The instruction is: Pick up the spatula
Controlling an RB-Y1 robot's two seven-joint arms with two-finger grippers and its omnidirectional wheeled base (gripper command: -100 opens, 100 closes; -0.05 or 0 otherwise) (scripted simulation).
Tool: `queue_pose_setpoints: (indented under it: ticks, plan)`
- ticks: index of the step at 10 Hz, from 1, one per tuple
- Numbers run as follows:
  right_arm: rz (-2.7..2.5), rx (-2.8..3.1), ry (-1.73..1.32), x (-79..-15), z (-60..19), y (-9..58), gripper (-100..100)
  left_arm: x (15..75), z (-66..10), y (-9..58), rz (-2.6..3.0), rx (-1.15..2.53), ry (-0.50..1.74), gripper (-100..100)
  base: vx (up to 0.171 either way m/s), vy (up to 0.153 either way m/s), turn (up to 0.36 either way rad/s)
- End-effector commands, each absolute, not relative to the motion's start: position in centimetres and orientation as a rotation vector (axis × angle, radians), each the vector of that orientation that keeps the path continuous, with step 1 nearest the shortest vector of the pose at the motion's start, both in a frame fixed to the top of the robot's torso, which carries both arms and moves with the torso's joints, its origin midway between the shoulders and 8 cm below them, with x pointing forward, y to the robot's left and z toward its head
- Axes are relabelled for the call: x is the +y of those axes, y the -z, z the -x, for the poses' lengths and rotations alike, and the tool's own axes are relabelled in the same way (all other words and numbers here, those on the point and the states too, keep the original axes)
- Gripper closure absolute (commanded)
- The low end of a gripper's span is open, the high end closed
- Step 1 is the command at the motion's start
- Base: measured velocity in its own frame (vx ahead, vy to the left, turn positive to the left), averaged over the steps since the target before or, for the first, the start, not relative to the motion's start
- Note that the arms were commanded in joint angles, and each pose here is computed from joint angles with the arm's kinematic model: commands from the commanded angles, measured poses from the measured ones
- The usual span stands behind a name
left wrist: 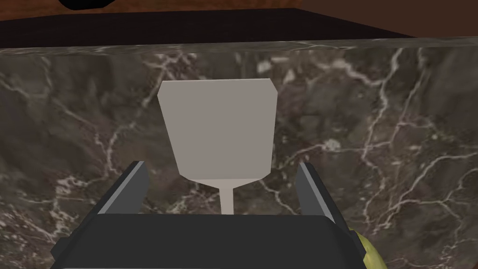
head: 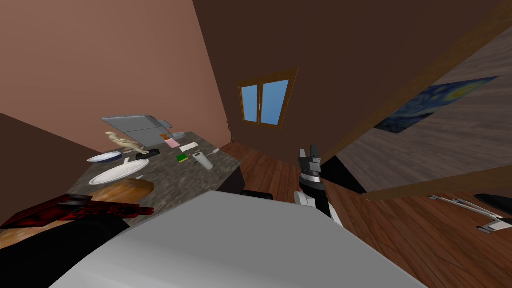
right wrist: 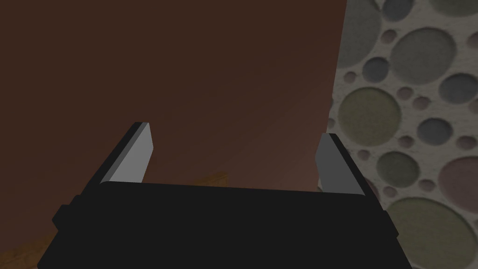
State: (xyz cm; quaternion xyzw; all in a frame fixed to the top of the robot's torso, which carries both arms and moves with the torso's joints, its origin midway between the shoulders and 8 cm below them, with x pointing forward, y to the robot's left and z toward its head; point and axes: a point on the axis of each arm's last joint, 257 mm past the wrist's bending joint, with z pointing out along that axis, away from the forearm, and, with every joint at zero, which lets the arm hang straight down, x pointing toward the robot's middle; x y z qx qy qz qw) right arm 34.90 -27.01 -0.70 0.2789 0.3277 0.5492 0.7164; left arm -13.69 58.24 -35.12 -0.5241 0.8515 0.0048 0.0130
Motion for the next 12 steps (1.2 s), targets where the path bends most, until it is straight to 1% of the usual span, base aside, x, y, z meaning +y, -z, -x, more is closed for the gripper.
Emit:
queue_pose_setpoints:
  ticks: [1,5,6,7,12]
  plan:
    - [-0.617,0.725,-1.216,-27.0,-34.9,0.7,0,58.2,13.7,35.1,1.633,2.653,-0.015,100,0.000,0.000,0.000]
    - [-0.617,0.725,-1.216,-27.0,-34.9,0.7,0,58.3,13.7,35.1,1.634,2.653,-0.016,100,0.000,0.000,0.000]
    - [-0.617,0.725,-1.216,-27.0,-34.9,0.7,0,58.3,13.7,35.1,1.633,2.654,-0.016,0,0.000,0.000,0.000]
    - [-0.617,0.725,-1.216,-27.0,-34.9,0.7,0,58.4,13.0,34.4,1.632,2.655,-0.013,100,-0.020,-0.004,0.020]
    - [-0.617,0.725,-1.216,-27.0,-34.9,0.7,0,58.6,12.2,33.3,1.629,2.659,-0.013,100,-0.022,-0.005,0.010]
